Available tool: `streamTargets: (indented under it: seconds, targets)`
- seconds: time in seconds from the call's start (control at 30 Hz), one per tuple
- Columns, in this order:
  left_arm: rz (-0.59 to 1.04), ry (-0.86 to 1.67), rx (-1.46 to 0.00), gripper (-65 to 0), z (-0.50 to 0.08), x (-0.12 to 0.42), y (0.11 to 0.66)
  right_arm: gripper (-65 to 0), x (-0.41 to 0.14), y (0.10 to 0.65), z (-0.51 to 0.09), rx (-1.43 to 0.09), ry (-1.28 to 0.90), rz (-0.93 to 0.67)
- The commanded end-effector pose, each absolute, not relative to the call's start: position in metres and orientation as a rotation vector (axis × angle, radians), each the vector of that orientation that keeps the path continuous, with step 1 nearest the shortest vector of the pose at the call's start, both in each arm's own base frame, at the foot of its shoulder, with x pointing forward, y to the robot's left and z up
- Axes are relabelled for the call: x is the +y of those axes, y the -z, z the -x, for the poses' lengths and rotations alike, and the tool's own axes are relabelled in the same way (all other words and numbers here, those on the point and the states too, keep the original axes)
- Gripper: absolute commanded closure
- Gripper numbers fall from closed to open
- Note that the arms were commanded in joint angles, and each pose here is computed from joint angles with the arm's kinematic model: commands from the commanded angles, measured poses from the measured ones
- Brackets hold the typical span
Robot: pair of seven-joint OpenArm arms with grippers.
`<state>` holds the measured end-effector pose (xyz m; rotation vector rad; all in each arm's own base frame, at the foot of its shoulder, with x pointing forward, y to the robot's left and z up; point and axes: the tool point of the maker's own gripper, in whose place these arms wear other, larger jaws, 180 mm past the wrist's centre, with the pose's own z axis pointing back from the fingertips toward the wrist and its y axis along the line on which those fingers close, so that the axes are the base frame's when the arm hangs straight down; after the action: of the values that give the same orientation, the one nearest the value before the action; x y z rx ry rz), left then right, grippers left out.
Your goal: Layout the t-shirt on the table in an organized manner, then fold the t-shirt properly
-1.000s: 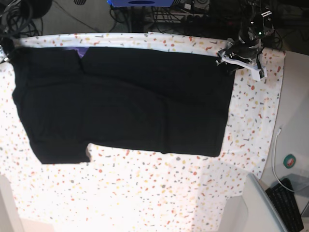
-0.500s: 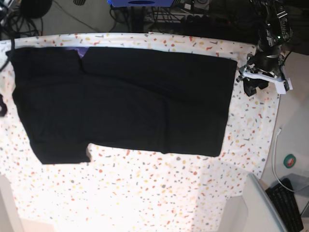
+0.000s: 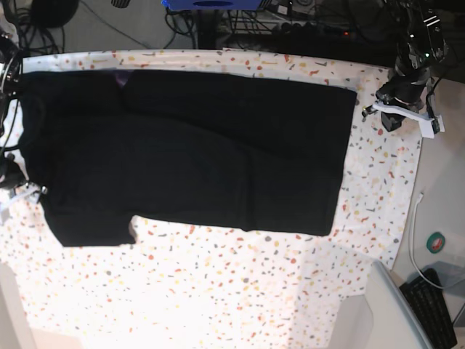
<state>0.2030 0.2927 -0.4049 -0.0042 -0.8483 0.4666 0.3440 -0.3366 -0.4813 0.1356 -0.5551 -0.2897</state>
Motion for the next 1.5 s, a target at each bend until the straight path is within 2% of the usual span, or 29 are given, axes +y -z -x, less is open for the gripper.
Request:
streamTargets:
  seconds: [0.0,0.13,0.23,0.3,0.37,0.4,0.57,0.8,1.1,1.33,1.37,1.4,1.47]
  targets:
    - [0.003,-0.452,-0.885,0.0,-0.209,0.295,0.396,-46.1,-0.351,0.462,-0.359,-0.62,0.296,-0.119]
    - [0.004,-0.452,-0.885,0.0,-0.21,0.294,0.395,-40.7,-0.345,0.473,-0.35,-0.599,0.296,-0.127]
    - [0.008,-0.452,-0.898,0.0,-0.215,0.294,0.393,-32.0,-0.338,0.475,-0.353,-0.624,0.298,-0.136]
    - [0.009,-0.456,-0.892,0.0,-0.215,0.294,0.395,-19.7,-0.338,0.477,-0.352,-0.649,0.305,-0.133]
    - [0.01,-0.462,-0.886,0.0,-0.215,0.295,0.399,-2.9,-0.341,0.475,-0.354,-0.685,0.316,-0.129]
    - [0.009,-0.466,-0.878,0.0,-0.214,0.295,0.401,0.0,-0.341,0.474,-0.354,-0.694,0.316,-0.127]
    - [0.011,-0.47,-0.861,0.0,-0.211,0.295,0.407,0.0,-0.341,0.47,-0.357,-0.702,0.31,-0.126]
    - [0.014,-0.472,-0.85,0.0,-0.21,0.294,0.411,0.0,-0.321,0.435,-0.35,-0.712,0.15,-0.087]
    - [0.019,-0.472,-0.865,0.0,-0.217,0.294,0.408,0.0,-0.312,0.406,-0.306,-0.634,0.209,-0.056]
    - [0.018,-0.473,-0.866,0.0,-0.217,0.294,0.408,0.0,-0.29,0.428,-0.263,-0.506,0.313,-0.124]
    - [0.018,-0.473,-0.866,0.0,-0.217,0.294,0.408,-3.6,-0.286,0.431,-0.259,-0.485,0.322,-0.136]
    - [0.018,-0.473,-0.866,0.0,-0.217,0.294,0.408,-13.7,-0.282,0.432,-0.257,-0.476,0.326,-0.145]
    - [0.018,-0.473,-0.866,0.0,-0.217,0.294,0.408,-29.1,-0.282,0.432,-0.254,-0.465,0.339,-0.15]
